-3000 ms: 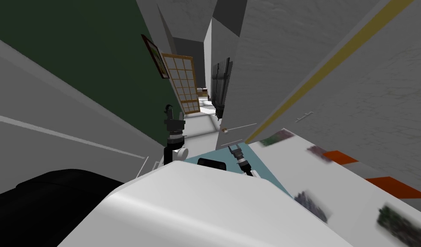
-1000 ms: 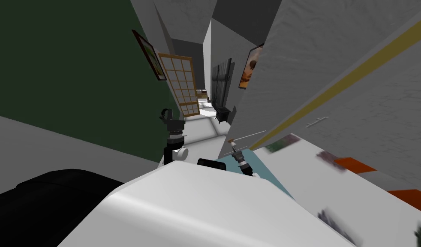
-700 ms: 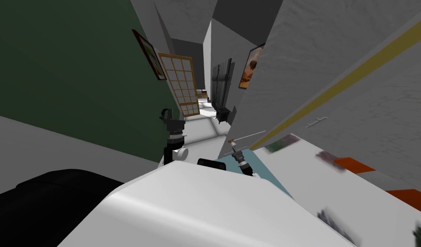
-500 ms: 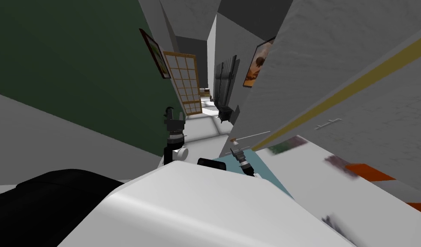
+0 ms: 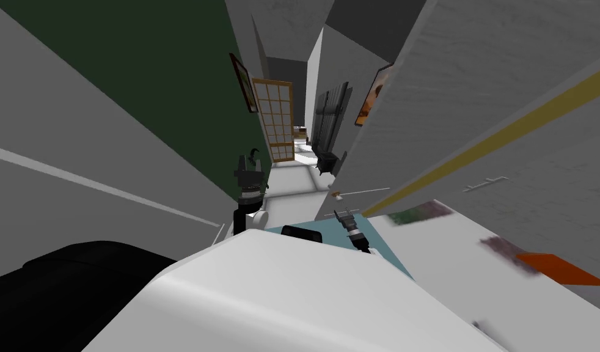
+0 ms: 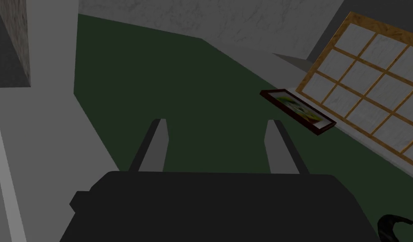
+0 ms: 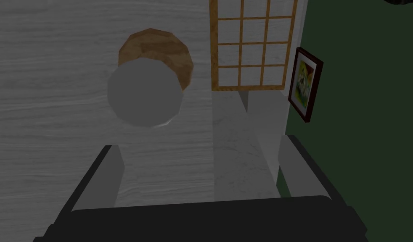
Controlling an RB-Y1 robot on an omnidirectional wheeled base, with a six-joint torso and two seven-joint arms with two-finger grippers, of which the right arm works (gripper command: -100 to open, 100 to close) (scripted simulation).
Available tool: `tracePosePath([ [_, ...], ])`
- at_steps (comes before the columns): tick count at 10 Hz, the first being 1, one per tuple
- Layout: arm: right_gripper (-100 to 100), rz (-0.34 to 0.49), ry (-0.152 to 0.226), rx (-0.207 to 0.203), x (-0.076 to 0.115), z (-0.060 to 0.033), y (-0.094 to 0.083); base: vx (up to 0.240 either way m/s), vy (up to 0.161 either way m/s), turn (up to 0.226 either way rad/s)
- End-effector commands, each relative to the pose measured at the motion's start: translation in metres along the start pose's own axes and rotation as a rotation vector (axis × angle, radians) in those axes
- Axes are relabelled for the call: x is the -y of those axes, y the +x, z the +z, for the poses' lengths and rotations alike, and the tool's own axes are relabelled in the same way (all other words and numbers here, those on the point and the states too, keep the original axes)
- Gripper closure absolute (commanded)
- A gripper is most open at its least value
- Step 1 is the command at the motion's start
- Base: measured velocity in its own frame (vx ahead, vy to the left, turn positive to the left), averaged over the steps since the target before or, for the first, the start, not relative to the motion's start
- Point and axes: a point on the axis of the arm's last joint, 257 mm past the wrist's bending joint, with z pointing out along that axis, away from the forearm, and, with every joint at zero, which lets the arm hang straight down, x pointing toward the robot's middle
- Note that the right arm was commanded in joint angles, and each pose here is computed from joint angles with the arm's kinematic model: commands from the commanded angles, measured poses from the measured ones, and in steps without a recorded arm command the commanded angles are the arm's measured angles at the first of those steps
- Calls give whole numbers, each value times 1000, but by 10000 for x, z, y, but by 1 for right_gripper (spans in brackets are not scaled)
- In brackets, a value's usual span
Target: Pull the door open
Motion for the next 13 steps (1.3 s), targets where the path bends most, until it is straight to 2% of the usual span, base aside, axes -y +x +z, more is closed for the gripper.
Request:
tracePosePath([
  [1,-100,-2,20,3,101,-10,-9,-160,-83,106],
  [3,-100,-5,47,8,255,-32,-37,-147,-88,82],
  [5,-100,-6,47,9,265,-33,-42,-130,-81,54],
  [6,-100,-4,79,9,396,-127,-39,92,55,186],
  [7,-100,-4,90,9,439,-160,-38,156,66,208],
  [10,-100,-3,153,12,678,-351,-38,185,78,213],
  [11,-100,-3,153,12,678,-351,-38,124,41,63],
  [12,-100,-3,185,13,799,-454,-42,123,27,239],
  [13,-100,-3,200,14,852,-501,-45,179,28,173],
])
